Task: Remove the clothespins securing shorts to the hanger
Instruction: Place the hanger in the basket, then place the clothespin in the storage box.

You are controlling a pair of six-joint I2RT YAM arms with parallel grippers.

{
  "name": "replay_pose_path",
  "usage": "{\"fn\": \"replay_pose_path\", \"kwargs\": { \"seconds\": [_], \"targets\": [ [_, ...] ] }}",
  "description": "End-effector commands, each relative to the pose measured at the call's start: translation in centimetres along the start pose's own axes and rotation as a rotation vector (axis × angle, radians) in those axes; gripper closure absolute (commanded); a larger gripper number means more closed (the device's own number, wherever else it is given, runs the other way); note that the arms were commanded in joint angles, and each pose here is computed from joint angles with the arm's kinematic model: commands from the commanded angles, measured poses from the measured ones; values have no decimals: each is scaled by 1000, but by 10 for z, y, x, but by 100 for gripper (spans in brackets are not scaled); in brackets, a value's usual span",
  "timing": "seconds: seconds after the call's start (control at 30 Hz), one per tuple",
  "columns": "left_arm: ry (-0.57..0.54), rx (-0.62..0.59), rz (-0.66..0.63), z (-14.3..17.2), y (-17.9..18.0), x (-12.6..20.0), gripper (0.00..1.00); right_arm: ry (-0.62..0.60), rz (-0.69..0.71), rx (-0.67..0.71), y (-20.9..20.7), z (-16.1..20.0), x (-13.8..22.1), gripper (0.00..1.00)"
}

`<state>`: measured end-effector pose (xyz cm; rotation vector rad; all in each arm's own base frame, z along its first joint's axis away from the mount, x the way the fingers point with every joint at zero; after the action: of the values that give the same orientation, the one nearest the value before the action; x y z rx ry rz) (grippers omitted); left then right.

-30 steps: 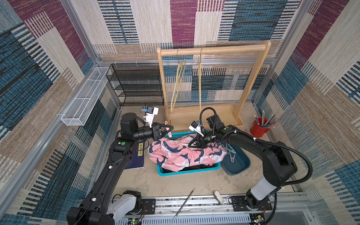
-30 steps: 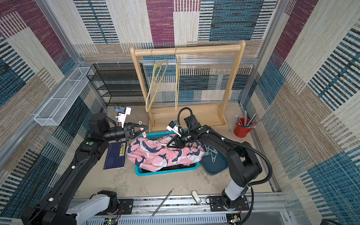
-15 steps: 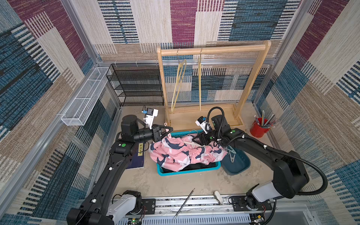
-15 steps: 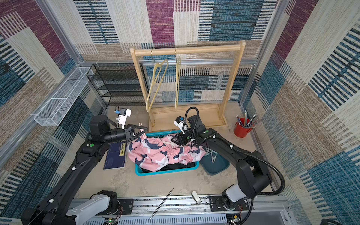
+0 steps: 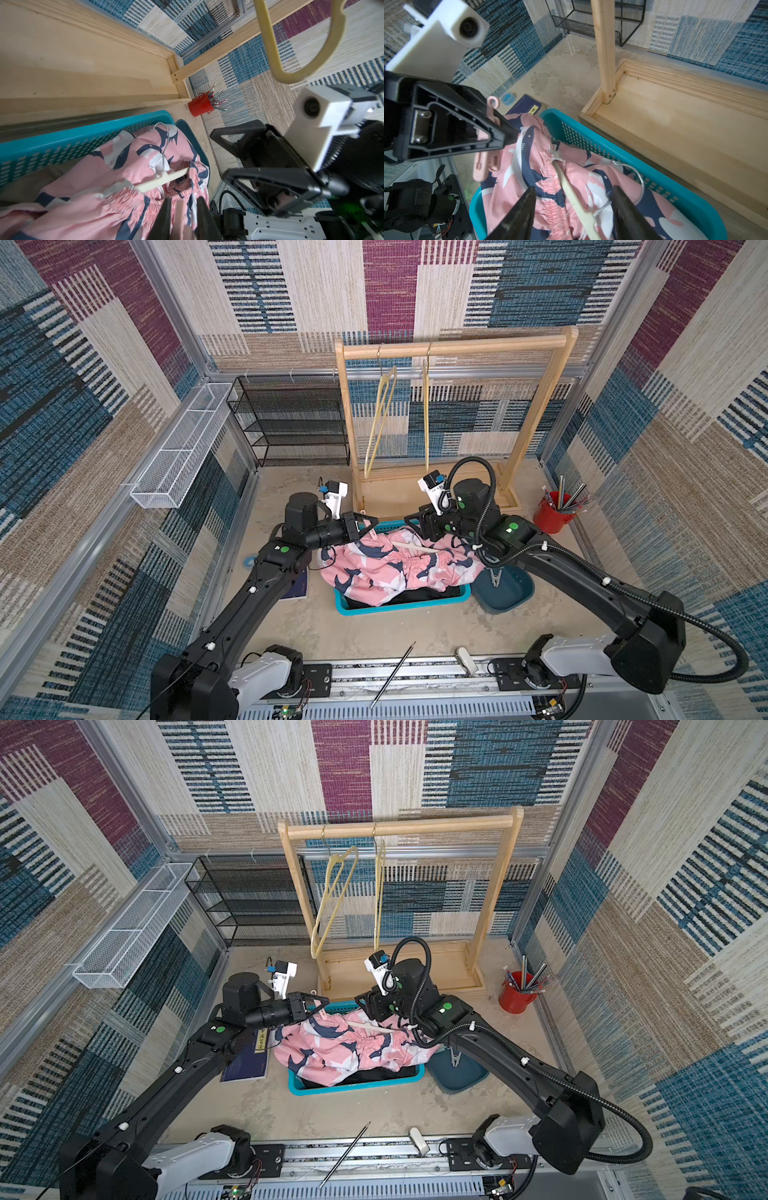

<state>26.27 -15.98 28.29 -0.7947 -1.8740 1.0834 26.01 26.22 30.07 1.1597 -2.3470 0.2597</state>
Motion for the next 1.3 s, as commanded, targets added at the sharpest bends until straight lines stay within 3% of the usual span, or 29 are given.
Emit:
{"fn": "replay_pose_path", "kwargs": {
  "seconds": [0.0,0.27,0.9,1.03,1.17,1.27],
  "targets": [
    [-117,56,-25,-11,2,-5,100,85,42,9,11,8,-14,40],
    [-102,63,-22,-12,2,-17,100,100,-24,40,43,-1,-39,41],
    [-79,52,0,-8,0,-21,100,116,-26,67,45,-13,-73,47],
    [-70,49,11,-8,-3,-22,100,119,-24,71,44,-13,-78,53],
    [-67,51,4,-7,0,-22,100,112,-12,70,43,-15,-77,73],
    [-66,52,0,-6,2,-23,100,103,-5,76,43,-19,-75,76]
  ]
}}
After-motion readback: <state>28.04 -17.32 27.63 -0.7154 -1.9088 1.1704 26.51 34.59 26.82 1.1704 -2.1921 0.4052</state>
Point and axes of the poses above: each gripper's point midway between its finger pads, its own x axis back along the fingers, its own y axis along the line the jaws close on, z = x × y, the point moved 7 cm from there along x, back along the fingers, and after that the axes turned 13 degrees about x, right-handed, at the moved point
